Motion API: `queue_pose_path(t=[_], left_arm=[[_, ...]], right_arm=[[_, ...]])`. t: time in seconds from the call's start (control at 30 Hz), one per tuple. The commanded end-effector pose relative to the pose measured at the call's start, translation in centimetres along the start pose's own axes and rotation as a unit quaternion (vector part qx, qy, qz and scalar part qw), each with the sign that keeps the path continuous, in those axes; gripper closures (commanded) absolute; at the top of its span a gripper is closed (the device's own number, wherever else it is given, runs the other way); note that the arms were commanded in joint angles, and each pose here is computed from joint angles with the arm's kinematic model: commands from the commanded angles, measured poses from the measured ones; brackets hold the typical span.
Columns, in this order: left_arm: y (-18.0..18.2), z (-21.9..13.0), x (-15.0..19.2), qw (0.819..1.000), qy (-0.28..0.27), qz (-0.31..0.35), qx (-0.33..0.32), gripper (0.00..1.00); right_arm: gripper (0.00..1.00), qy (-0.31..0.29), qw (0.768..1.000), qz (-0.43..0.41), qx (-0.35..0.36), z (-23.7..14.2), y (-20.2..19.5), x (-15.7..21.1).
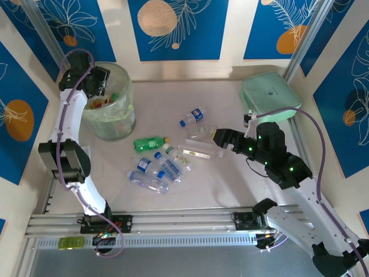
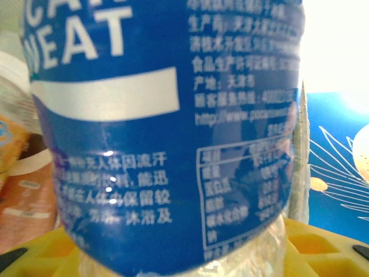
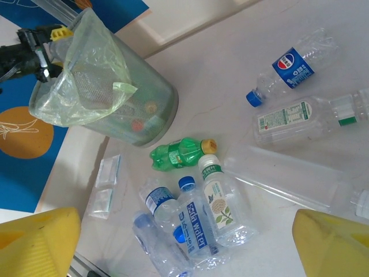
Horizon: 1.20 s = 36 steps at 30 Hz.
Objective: Put the plastic bottles in the bin
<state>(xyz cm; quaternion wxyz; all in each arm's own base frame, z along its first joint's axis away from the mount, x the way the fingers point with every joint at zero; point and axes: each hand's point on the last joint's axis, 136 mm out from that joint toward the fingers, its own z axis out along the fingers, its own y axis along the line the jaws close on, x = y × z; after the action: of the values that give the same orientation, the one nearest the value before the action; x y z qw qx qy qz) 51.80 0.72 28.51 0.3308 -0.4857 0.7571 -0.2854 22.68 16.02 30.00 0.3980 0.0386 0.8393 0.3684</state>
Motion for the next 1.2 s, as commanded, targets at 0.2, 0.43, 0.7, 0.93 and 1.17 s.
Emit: queue_pose_path(t=[0.2, 0.43, 0.7, 0.93, 1.17], left_arm=[[-0.8, 1.7, 0.2, 0.998, 0.031, -0.038, 0.026, 0.25], [-2.5, -2.1, -0.2, 0.998, 0.011, -0.033, 0.048, 0.16], [-4.6, -7.6, 0.1, 0.996, 0.001, -0.003, 0.088, 0.18], [-5.7, -14.9, 5.0, 0.983, -0.009, 0.129, 0.13, 0.23], [-2.4, -18.7, 16.8, 0.943, 0.088, 0.268, 0.175, 0.26]], right_arm=[[0.06, -0.007, 1.0, 0.009, -0.011, -0.8, 0.4, -0.4], [0.06, -0.016, 1.0, 0.01, -0.009, -1.2, 0.3, -0.6], [0.06, -0.013, 1.0, 0.002, -0.02, -1.4, 0.7, -0.4], [0.06, 0.045, 0.998, -0.036, -0.005, 0.0, 0.2, 1.4], [0.07, 0.128, 0.99, -0.051, 0.005, 3.0, -0.6, 4.1]])
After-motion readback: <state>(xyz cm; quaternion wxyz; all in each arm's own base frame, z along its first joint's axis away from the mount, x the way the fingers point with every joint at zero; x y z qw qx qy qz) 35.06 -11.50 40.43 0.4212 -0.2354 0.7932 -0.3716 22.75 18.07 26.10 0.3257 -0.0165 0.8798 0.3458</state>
